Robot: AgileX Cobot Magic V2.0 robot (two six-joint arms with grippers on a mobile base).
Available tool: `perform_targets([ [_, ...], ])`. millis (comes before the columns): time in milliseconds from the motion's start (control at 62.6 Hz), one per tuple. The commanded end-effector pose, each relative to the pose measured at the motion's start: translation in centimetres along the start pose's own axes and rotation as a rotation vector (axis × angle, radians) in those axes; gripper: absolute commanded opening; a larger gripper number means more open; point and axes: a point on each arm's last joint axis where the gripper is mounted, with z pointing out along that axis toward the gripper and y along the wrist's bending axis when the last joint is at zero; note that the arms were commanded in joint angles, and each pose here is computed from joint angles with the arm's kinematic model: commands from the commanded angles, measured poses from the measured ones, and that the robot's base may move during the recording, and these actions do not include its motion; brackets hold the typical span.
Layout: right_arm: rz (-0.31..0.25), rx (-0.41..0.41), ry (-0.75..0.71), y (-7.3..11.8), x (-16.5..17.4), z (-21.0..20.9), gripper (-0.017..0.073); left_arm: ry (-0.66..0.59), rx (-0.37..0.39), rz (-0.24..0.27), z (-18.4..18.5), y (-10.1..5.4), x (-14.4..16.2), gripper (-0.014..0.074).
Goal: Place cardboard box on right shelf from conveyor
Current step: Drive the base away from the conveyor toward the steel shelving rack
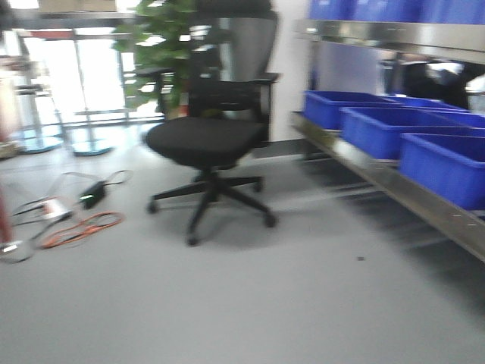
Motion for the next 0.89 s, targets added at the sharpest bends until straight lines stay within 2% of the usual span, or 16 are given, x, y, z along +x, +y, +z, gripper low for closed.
perform_targets([
  [0,-0.033,-0.026,-0.112,0.35,-1.70,-0.15,0.0226,-0.105,0.007,-0.012,-0.15,-0.04,-1.00,-0.0119],
  [878,-0.033,-0.026,-0.112,0.35,-1.70,-0.15,0.0226,-0.105,0.005,-0.012,-0.15,-0.03,-1.00,-0.0119],
])
